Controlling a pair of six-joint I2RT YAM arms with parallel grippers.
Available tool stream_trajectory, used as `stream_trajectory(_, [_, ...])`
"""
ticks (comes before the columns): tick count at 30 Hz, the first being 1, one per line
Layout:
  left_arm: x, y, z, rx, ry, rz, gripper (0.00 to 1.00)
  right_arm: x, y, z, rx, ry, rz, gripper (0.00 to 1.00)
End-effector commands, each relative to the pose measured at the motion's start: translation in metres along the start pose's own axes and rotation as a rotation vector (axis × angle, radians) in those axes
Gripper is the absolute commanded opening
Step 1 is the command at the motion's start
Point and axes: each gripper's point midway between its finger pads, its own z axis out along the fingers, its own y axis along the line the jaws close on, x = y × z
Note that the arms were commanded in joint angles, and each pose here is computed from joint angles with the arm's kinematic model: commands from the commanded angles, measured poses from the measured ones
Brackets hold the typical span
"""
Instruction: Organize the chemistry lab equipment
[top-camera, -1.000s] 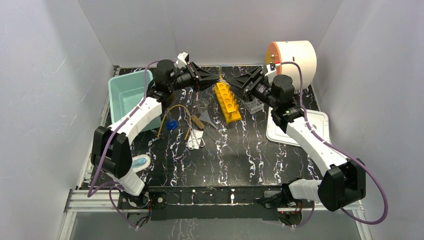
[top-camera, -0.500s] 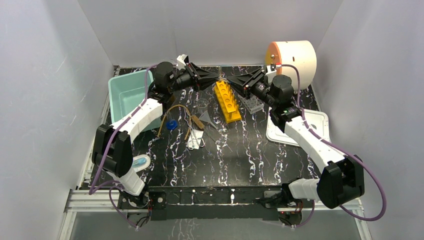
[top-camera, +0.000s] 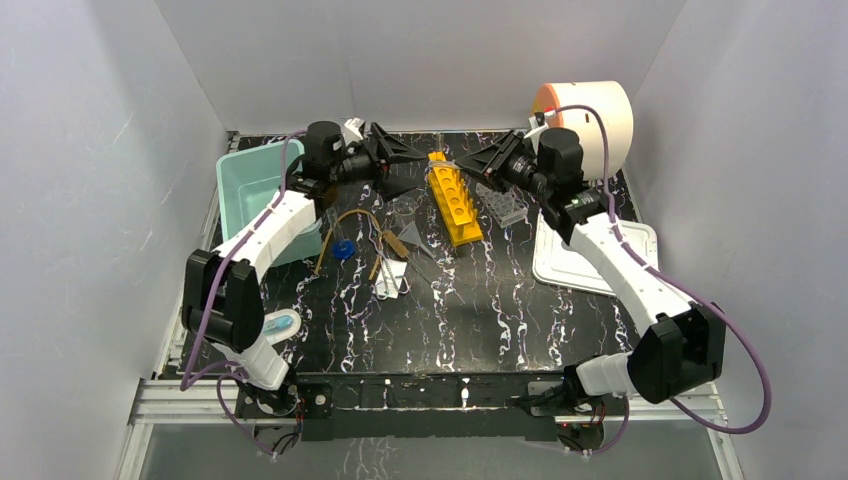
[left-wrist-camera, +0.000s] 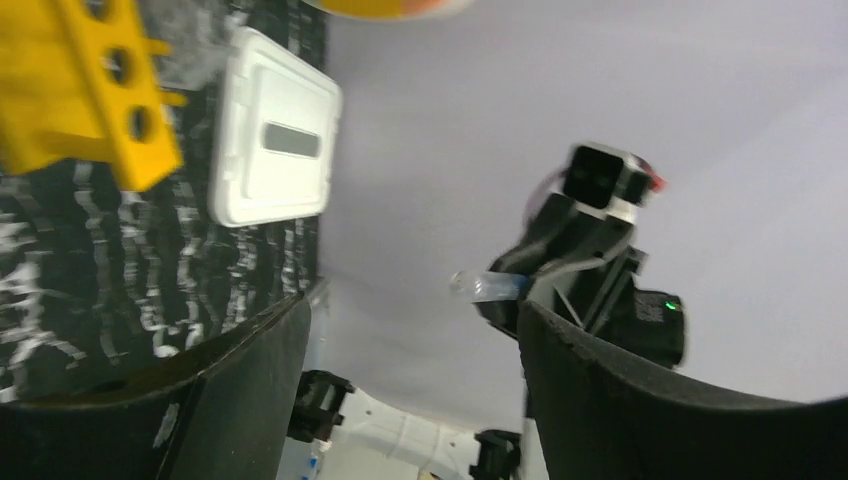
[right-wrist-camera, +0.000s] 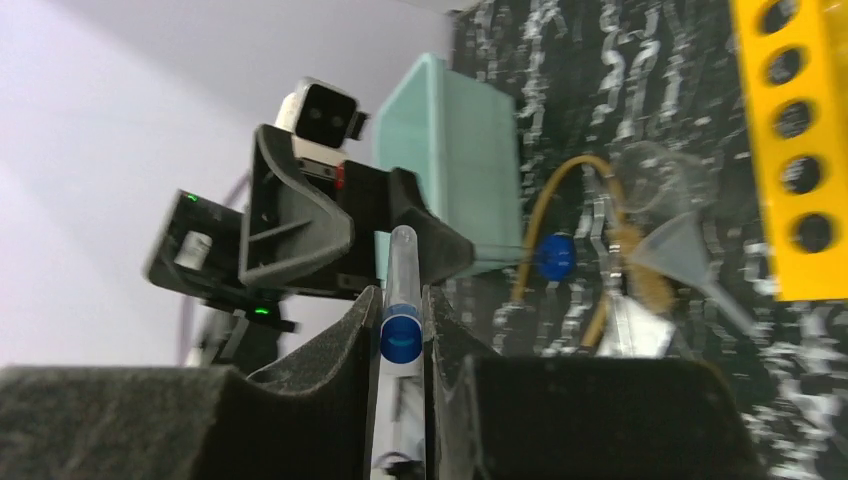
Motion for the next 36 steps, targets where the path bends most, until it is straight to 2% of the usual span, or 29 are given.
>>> stream_trajectory(1, [-0.014, 0.025, -0.043, -0.258, -0.048, 0.181, 0.77, -0.006, -0.03, -0.016, 0.194, 0.067, -0.355, 0.18])
stream_trajectory(3, [-0.021, 0.045, -0.057, -0.385, -0.071, 0.278, 0.79, -0.02, -0.045, -0.025, 0.285, 0.059, -0.42, 0.18])
stream_trajectory(6, [-0.019, 0.057, -0.071, -0.468, -0.064, 0.338, 0.8, -0.042, -0.063, -0.037, 0.402, 0.055, -0.493, 0.18])
stream_trajectory(13, [-0.019, 0.065, -0.079, -0.512, -0.064, 0.386, 0.81, -0.071, -0.111, -0.037, 0.663, 0.175, -0.698, 0.19])
stream_trajectory(17, [-0.02, 0.067, -0.078, -0.523, -0.053, 0.397, 0.81, -0.087, -0.14, -0.029, 0.771, 0.187, -0.768, 0.17])
stream_trajectory(23, [-0.023, 0.072, -0.08, -0.553, -0.043, 0.409, 0.81, -0.107, -0.171, 0.001, 0.835, 0.169, -0.859, 0.17])
stream_trajectory(31, [-0.026, 0.074, -0.078, -0.563, -0.04, 0.417, 0.81, -0.106, -0.175, 0.052, 0.734, 0.192, -0.985, 0.19])
stream_trajectory(36, [-0.024, 0.075, -0.079, -0.564, -0.042, 0.413, 0.81, -0.112, -0.196, 0.063, 0.781, 0.249, -1.04, 0.19])
